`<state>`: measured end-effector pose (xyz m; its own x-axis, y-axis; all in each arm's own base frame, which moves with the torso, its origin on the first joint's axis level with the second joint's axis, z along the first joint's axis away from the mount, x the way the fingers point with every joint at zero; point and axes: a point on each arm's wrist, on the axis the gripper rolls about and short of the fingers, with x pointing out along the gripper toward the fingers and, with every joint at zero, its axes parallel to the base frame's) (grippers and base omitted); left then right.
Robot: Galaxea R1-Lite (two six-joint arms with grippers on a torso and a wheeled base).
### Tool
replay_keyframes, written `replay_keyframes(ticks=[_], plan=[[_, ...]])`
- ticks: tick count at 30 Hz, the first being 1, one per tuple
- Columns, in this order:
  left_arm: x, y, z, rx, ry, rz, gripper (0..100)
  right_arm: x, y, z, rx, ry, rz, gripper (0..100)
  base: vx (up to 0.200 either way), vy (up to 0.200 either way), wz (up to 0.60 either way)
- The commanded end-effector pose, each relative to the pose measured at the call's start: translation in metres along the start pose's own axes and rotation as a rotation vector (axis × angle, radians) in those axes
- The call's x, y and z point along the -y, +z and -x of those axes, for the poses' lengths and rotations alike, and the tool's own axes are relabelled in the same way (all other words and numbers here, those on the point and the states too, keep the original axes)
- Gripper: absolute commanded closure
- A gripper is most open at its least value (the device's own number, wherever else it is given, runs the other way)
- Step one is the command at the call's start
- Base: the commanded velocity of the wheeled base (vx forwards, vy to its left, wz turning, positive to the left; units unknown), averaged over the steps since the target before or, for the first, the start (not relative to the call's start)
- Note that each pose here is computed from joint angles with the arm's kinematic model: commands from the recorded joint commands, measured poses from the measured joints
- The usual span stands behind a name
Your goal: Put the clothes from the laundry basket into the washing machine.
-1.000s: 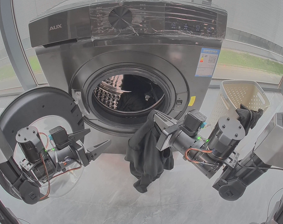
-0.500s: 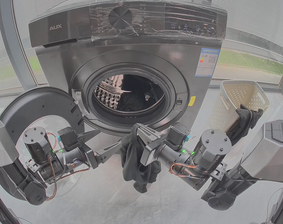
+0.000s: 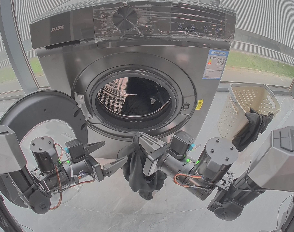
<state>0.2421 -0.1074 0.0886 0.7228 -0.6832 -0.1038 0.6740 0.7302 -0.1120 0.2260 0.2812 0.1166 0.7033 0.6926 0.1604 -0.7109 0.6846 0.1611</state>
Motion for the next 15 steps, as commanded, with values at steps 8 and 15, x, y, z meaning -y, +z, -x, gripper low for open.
replay_keyframes(ticks=[8,15], plan=[[-0.013,-0.022,-0.029,-0.050,-0.015,0.016,0,-0.001,0.002,0.004,-0.005,0.005,0.001,100,0.000,0.000,0.00],[-0.016,-0.025,-0.041,-0.048,-0.093,0.012,0,-0.001,0.001,0.004,-0.008,0.006,0.003,100,0.000,0.000,0.00]])
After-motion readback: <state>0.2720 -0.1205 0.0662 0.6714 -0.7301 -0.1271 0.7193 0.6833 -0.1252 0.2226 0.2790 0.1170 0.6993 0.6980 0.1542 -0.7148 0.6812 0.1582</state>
